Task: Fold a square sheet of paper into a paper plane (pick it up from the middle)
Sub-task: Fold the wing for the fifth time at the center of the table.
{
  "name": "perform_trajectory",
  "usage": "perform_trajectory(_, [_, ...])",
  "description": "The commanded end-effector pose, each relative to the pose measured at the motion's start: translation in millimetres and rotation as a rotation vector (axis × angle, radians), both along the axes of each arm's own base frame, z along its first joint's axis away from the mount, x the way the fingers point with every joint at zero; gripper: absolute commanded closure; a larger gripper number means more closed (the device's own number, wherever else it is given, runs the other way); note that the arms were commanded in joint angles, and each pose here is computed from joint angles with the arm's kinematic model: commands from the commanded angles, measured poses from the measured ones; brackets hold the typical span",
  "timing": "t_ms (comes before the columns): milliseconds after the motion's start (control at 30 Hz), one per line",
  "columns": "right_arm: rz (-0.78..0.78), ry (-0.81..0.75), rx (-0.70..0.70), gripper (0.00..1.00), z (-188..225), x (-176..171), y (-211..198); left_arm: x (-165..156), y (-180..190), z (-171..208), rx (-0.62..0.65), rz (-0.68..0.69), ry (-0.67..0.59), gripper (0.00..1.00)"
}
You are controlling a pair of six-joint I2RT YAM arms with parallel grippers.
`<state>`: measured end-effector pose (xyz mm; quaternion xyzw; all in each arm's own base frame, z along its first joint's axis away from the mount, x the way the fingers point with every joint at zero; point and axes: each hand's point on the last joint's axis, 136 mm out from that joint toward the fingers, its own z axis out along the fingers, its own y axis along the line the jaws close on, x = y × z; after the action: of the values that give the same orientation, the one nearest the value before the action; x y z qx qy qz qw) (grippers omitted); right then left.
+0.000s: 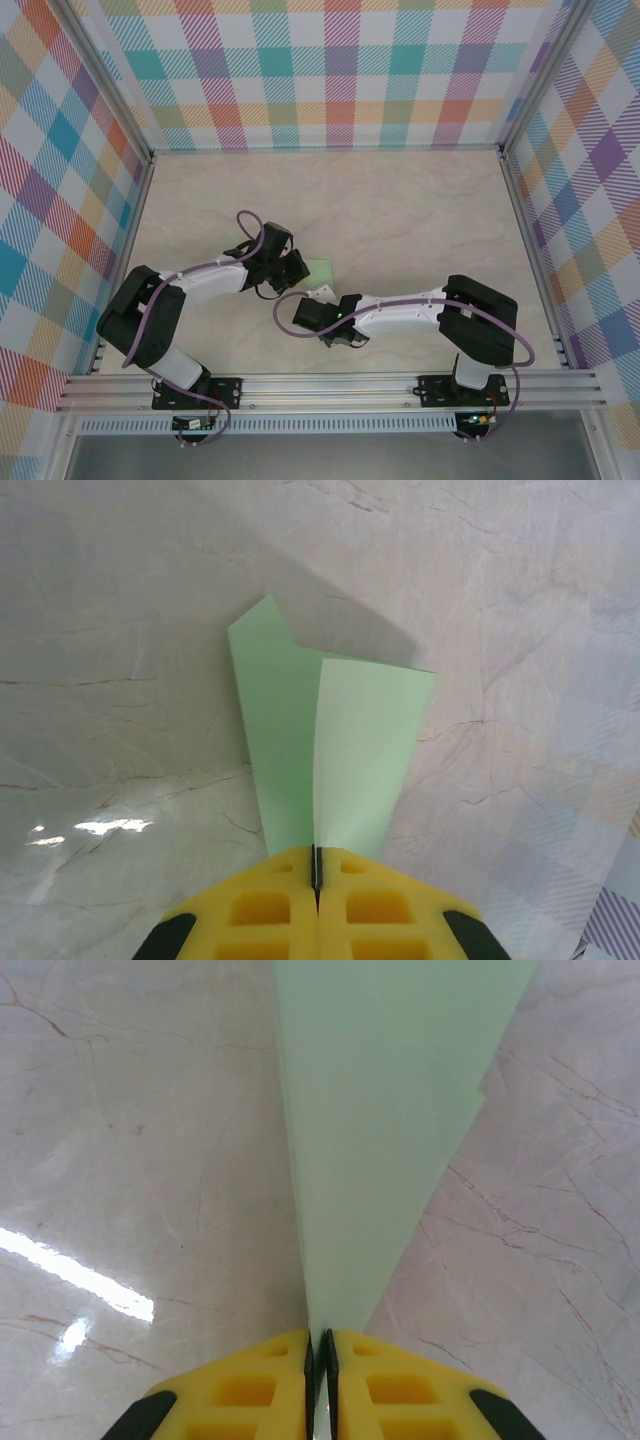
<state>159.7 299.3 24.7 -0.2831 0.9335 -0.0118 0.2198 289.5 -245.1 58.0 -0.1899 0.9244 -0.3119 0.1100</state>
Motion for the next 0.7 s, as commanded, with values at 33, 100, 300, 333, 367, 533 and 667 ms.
perform_trajectory(33, [0.011,-0.002,0.024,0.83,8.6,-0.6,4.3,3.0,2.9,8.5,0.003,-0.002,-0.02,0.97])
perform_trajectory(100, [0.009,-0.004,0.031,0.79,13.3,-0.2,5.3,2.5,3.2,8.4,0.004,-0.003,-0.02,0.97])
perform_trajectory(300, [0.003,-0.024,0.097,0.65,29.8,5.6,13.5,2.0,3.1,8.1,0.002,-0.003,-0.018,0.97])
perform_trajectory(333, [-0.003,-0.026,0.1,0.65,29.0,8.9,14.8,1.9,3.0,8.0,0.002,-0.004,-0.018,0.97])
perform_trajectory(367, [-0.007,-0.028,0.099,0.64,28.2,11.4,15.7,2.2,2.9,8.4,0.002,-0.004,-0.02,0.97])
perform_trajectory(533, [-0.007,-0.058,0.094,0.64,30.5,25.4,25.5,3.1,1.9,10.7,-0.002,-0.004,-0.022,0.97])
perform_trajectory(667, [-0.001,-0.067,0.089,0.65,28.6,34.3,30.3,2.9,2.0,10.3,-0.002,-0.005,-0.022,0.97])
